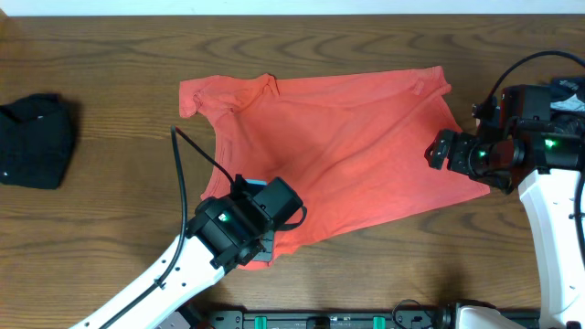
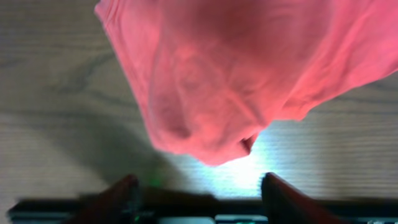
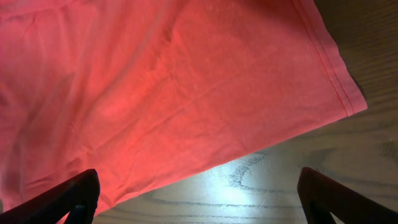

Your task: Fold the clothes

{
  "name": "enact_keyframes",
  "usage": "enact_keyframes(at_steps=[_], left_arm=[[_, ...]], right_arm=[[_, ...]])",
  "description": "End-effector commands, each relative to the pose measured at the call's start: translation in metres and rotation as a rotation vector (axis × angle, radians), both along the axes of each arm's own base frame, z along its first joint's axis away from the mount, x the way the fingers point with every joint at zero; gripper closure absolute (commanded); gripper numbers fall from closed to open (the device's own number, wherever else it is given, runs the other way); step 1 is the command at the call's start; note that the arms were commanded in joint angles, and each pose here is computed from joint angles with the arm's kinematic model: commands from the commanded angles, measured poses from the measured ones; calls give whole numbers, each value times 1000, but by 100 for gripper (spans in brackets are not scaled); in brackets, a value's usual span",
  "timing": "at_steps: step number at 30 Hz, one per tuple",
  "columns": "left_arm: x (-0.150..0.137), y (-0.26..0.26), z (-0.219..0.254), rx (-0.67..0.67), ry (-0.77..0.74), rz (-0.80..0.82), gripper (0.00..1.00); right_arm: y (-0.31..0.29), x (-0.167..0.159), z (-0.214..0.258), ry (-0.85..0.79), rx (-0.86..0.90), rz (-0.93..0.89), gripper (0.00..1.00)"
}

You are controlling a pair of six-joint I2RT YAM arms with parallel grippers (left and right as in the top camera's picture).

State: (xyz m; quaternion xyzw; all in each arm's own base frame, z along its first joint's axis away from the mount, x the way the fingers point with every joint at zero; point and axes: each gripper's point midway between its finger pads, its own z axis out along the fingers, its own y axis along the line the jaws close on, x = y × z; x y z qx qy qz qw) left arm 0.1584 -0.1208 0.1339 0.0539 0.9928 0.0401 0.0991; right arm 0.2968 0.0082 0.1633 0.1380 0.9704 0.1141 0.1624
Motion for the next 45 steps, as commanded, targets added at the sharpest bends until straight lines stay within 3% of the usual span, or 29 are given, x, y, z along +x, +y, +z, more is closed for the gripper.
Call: enact_keyframes(at_steps=[1, 2, 3, 6, 8, 10, 14, 17, 20, 28, 45], left_arm=[[8, -6, 4, -18, -22, 0, 57], [8, -7, 1, -18, -15, 4, 72], [7, -9, -3, -20, -1, 9, 78], [-4, -21, -29, -36, 103, -2, 78], [-15, -28, -53, -34, 173, -19, 91], [-22, -31, -68, -11, 194, -15, 93], [-41, -38, -76, 20, 205, -70, 83], [-52, -38, -81, 49, 196, -77, 60], [-57, -37, -89, 53, 194, -80, 50], [-59, -31, -109, 49, 185, -69, 49], [-17, -17, -119, 46, 40, 43, 47]], right_arm=[[2, -1, 4, -18, -2, 16, 1], [2, -1, 4, -18, -2, 16, 1], [2, -1, 4, -18, -1, 16, 1], [2, -2, 4, -17, 2, 17, 1], [2, -2, 4, -16, 2, 17, 1], [2, -3, 4, -13, 2, 17, 1], [2, -4, 3, -9, 2, 18, 1], [2, -3, 3, -10, 2, 18, 1], [3, -3, 4, -10, 7, 20, 1], [6, -4, 4, -10, 23, 29, 1], [7, -6, 3, 1, 27, 30, 1]])
